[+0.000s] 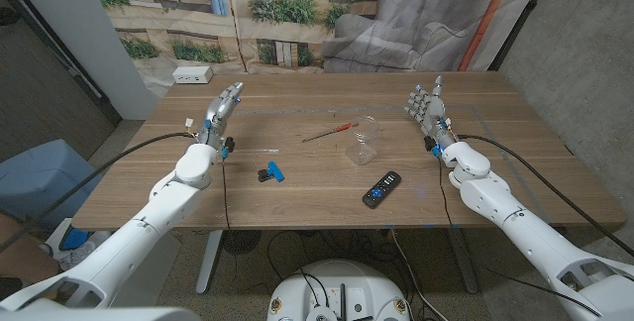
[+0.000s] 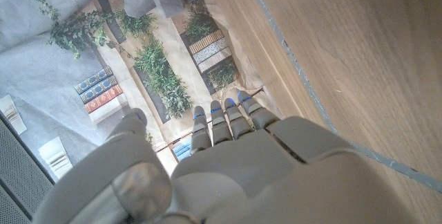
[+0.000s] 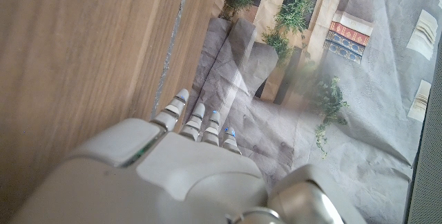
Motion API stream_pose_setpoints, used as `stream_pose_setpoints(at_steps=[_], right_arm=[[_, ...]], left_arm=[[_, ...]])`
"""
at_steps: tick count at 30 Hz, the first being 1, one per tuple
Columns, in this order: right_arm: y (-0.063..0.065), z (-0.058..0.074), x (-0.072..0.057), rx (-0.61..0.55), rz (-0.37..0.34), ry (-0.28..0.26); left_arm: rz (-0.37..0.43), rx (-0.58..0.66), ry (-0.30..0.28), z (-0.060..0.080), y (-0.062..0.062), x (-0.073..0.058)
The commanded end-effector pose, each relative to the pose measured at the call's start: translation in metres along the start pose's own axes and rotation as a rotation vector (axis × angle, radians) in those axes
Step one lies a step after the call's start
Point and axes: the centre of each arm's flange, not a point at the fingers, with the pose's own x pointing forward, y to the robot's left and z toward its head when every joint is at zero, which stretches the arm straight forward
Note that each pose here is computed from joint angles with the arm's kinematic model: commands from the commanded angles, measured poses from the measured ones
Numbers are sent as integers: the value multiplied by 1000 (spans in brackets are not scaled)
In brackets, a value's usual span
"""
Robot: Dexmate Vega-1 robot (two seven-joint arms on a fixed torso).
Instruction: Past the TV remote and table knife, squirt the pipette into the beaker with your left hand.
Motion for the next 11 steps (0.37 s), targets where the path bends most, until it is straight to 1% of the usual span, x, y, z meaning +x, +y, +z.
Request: stream_pose_setpoints(at_steps=[1, 3, 6, 9, 11], right_arm=[[0, 0, 0, 0, 0, 0], [0, 0, 0, 0, 0, 0], [0, 0, 0, 0, 0, 0], [0, 0, 0, 0, 0, 0], [0, 0, 0, 0, 0, 0]], left_arm=[[-62, -91, 21, -12, -8, 7], [-79, -121, 33, -14, -9, 8], [-102, -130, 42, -16, -12, 9], [-144, -190, 56, -21, -19, 9], [-181, -202, 57, -21, -22, 10]])
